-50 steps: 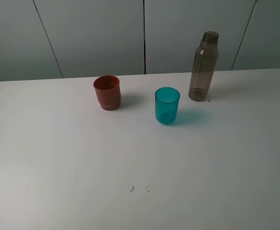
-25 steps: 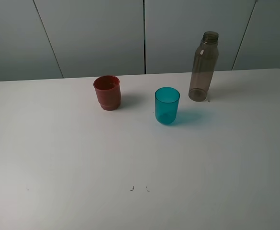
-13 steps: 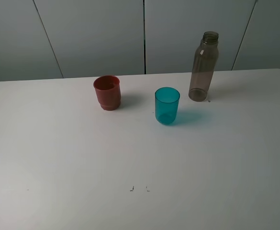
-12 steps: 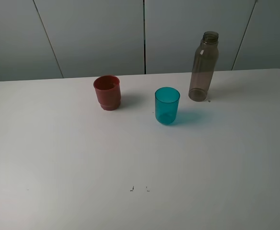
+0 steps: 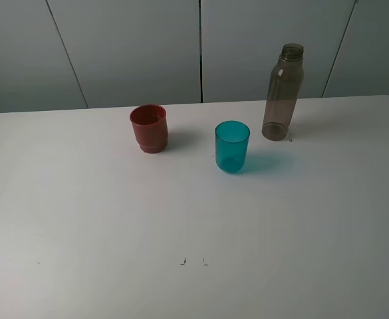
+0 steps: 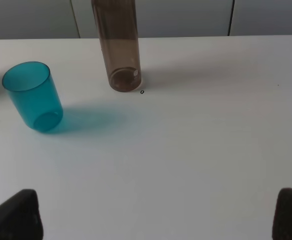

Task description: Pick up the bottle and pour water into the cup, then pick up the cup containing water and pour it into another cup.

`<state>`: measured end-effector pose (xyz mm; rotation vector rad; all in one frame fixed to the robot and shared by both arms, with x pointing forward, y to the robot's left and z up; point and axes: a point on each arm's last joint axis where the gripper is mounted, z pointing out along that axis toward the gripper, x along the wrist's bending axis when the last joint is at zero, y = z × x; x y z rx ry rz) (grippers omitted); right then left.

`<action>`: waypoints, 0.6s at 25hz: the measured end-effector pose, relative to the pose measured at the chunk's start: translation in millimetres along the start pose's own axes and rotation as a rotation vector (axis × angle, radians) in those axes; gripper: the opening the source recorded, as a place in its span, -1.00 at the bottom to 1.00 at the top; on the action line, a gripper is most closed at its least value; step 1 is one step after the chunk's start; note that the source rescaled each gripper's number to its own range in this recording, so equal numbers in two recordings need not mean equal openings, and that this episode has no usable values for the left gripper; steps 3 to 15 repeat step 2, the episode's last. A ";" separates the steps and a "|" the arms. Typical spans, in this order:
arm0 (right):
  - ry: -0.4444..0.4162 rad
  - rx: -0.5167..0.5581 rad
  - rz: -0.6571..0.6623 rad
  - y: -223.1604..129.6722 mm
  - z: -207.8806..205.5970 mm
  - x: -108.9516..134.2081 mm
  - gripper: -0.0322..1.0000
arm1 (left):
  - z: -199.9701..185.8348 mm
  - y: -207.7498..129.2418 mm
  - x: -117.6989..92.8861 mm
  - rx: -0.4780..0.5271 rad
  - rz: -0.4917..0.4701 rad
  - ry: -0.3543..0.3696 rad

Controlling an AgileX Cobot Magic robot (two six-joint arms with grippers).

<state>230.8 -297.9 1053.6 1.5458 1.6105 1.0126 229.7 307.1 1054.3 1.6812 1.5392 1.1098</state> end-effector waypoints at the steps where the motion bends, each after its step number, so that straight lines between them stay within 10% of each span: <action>1: 0.000 0.000 0.000 0.0 0.0 0.0 0.99 | 0.0 0.0 0.0 0.000 0.000 0.000; 15: 0.000 0.000 0.000 0.0 0.0 0.0 0.99 | 0.0 0.0 0.0 0.000 0.000 0.000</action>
